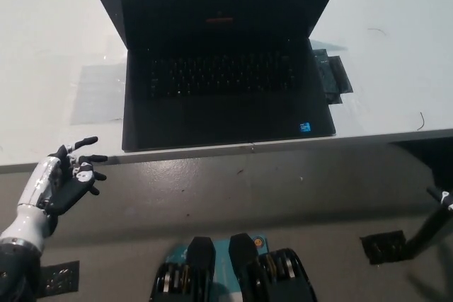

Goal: The robot uses its right hand to push down on the lid of a laptop kept in the middle of the desk to close it

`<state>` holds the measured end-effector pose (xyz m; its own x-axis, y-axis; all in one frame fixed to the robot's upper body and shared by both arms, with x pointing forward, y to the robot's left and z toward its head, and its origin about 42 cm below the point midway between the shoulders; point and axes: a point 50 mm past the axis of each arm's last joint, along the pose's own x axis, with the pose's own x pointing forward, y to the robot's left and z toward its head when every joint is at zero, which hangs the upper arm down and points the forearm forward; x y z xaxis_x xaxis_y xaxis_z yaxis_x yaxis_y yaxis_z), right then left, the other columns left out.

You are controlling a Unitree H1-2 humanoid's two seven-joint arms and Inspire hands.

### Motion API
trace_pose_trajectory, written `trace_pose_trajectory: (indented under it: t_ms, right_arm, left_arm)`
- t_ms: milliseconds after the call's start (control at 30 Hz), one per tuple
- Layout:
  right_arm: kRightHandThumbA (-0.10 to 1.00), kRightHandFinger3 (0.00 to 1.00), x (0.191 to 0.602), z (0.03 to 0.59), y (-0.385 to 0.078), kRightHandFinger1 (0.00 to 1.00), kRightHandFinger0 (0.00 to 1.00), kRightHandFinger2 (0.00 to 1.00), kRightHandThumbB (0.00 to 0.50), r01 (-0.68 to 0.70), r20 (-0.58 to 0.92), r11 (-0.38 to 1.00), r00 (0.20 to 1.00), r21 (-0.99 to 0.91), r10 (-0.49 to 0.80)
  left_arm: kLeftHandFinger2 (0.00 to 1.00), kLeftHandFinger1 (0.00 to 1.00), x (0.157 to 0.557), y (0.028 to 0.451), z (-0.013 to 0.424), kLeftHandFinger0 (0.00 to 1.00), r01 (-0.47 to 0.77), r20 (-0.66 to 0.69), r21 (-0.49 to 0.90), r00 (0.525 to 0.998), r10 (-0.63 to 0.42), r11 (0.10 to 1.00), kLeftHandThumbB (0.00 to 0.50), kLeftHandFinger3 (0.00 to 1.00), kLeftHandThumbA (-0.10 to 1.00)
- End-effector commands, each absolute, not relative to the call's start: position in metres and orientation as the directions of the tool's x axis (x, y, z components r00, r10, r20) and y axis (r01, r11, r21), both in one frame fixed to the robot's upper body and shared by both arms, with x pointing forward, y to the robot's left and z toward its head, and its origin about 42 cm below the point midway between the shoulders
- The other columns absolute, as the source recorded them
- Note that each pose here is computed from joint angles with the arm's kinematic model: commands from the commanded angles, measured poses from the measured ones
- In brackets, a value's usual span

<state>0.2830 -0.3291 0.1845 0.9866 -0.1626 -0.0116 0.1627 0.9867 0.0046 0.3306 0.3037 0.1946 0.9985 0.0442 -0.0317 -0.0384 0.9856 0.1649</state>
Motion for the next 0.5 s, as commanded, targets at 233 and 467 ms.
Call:
trace_pose_trajectory:
  t_ms: [233,467]
  right_arm:
    - [1.0,1.0,0.304,0.255,-0.355,0.99,1.0,0.95,0.186,0.212,0.16,0.973,0.967,-0.091,-0.196]
    - [1.0,1.0,0.349,0.345,-0.348,1.0,1.0,1.0,0.269,0.149,0.364,0.957,0.93,-0.248,-0.05]
  left_arm:
    - [0.56,0.42,0.337,0.308,0.211,0.34,-0.028,0.009,0.185,1.0,0.027,0.982,0.0,0.77,0.11]
    - [0.54,0.42,0.337,0.309,0.21,0.35,-0.027,-0.005,0.184,1.0,0.028,0.983,0.0,0.78,0.13]
